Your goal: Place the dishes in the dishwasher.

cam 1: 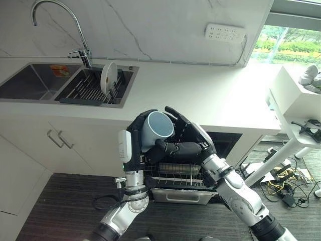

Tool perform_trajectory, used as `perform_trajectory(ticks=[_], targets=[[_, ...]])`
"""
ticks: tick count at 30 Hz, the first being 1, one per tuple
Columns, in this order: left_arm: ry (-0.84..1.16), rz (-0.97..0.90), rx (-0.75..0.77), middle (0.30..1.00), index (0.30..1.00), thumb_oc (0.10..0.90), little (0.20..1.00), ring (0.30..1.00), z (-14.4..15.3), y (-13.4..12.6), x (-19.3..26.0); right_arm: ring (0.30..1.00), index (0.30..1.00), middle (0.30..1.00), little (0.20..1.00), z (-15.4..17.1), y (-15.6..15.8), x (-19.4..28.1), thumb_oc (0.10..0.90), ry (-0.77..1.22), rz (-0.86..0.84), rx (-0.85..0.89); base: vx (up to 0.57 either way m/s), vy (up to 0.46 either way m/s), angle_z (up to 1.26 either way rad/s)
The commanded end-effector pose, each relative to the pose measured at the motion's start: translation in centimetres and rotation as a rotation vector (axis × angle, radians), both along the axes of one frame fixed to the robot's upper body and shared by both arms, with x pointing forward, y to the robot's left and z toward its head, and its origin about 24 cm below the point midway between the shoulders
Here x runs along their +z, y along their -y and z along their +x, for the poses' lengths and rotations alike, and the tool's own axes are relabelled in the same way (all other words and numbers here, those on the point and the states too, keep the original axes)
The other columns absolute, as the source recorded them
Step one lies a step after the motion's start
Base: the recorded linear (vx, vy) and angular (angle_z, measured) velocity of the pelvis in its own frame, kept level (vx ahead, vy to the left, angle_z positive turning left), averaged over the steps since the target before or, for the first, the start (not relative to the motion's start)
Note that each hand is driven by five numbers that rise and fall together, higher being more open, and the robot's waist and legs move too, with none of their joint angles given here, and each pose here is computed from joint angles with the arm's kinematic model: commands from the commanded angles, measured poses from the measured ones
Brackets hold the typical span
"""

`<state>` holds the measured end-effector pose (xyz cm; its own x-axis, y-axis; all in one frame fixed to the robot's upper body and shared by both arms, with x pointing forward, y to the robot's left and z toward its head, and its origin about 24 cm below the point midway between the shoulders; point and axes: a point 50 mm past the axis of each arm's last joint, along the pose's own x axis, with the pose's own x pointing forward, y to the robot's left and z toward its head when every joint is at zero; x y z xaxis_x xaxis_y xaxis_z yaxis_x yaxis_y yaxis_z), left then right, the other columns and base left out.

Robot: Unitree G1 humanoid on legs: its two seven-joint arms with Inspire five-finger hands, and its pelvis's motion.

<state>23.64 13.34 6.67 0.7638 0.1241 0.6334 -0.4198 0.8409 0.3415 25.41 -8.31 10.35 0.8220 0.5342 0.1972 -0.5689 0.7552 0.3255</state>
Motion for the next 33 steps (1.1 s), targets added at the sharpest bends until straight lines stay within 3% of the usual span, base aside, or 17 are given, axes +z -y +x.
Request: perform_trajectory(ticks=[1,20,33], targets=[[0.272,-0.088,-0.082,0.300,0.300,0.400,0.300,0.300,1.4,1.9,5.3,0.900,0.900,0.900,0.900,-0.2,-2.8,4.3,0.800,0.181,0.164,0.129,0.00,0.000,0.00],[0.209,-0.099,-0.121,0.300,0.300,0.400,0.300,0.300,1.6,2.8,4.5,0.900,0.900,0.900,0.900,-0.7,-4.6,4.9,0.800,0.213,0.172,0.203,0.00,0.000,0.00],[0.170,-0.091,-0.127,0.300,0.300,0.400,0.300,0.300,1.4,2.9,3.6,0.900,0.900,0.900,0.900,-0.5,-4.0,6.3,0.800,0.279,0.270,0.099,0.00,-0.001,0.01]])
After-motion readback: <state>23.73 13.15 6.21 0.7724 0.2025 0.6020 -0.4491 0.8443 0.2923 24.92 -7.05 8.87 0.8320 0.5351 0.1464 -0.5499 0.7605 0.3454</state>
